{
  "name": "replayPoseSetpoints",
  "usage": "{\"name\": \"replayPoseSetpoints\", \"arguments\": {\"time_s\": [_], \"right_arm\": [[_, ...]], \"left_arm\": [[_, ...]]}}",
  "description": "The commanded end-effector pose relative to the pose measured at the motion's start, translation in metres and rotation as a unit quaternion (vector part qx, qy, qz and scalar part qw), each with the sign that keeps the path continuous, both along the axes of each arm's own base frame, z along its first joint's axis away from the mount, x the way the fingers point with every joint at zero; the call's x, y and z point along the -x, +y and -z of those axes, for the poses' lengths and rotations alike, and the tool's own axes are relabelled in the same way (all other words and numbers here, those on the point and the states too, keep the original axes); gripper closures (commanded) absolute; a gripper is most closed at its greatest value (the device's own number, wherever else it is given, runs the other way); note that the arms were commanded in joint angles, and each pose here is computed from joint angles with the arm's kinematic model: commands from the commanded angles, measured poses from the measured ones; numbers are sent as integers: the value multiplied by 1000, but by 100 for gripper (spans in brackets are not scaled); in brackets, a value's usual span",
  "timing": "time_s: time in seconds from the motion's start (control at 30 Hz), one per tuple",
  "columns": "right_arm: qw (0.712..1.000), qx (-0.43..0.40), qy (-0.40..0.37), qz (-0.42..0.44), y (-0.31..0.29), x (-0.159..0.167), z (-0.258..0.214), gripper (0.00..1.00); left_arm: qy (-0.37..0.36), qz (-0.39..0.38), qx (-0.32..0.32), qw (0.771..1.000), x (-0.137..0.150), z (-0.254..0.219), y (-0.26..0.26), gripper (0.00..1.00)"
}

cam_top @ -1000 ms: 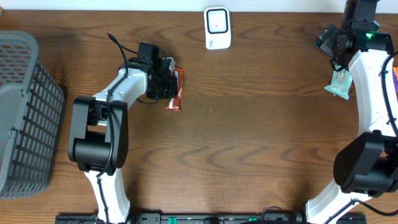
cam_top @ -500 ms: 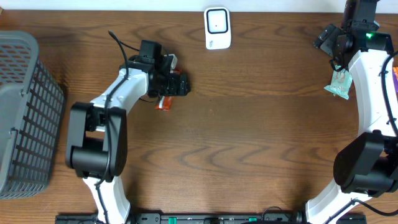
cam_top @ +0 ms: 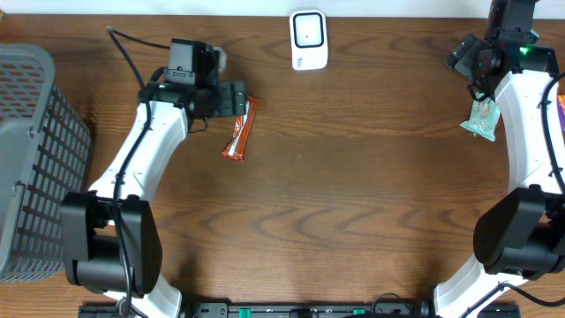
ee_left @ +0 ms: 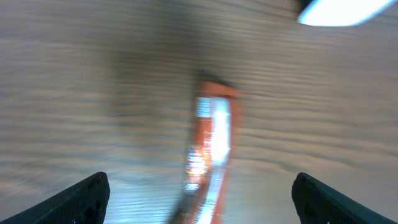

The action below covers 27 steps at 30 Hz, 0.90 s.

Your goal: Scan the item barcode

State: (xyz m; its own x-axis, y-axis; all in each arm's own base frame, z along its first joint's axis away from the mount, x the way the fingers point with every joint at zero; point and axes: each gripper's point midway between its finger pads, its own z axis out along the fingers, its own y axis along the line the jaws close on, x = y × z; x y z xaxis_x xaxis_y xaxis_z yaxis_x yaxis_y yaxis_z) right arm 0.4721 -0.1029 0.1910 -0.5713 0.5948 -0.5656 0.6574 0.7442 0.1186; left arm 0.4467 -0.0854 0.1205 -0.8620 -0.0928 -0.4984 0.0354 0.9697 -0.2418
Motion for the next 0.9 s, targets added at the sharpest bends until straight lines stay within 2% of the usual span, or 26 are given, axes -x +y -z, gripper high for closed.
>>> {"name": "replayPoseSetpoints", "arguments": {"time_s": [0.0, 0.23, 0.33, 0.4, 0.5, 0.67, 0.87], "right_arm": [[1000, 5, 3, 5, -2, 0, 2, 1], [1000, 5, 3, 5, -2, 0, 2, 1], [1000, 5, 3, 5, -2, 0, 2, 1], [1000, 5, 3, 6, -2, 0, 2, 1], [1000, 5, 3, 6, -2, 0, 2, 1], [1000, 5, 3, 5, -2, 0, 2, 1], [1000, 5, 3, 5, -2, 0, 2, 1]], "left_arm": [[-2, -103, -59, 993, -9, 0, 49, 7], [7, -157, -50, 986, -9, 3, 77, 7], [16, -146, -37, 989, -6, 5, 71, 10], [29, -108, -5, 994, -1, 7, 54, 10], [60, -68, 44, 995, 13, 16, 30, 9], [115, -64, 45, 990, 41, 42, 22, 1], [170, -63, 77, 980, 71, 66, 12, 0]]}}
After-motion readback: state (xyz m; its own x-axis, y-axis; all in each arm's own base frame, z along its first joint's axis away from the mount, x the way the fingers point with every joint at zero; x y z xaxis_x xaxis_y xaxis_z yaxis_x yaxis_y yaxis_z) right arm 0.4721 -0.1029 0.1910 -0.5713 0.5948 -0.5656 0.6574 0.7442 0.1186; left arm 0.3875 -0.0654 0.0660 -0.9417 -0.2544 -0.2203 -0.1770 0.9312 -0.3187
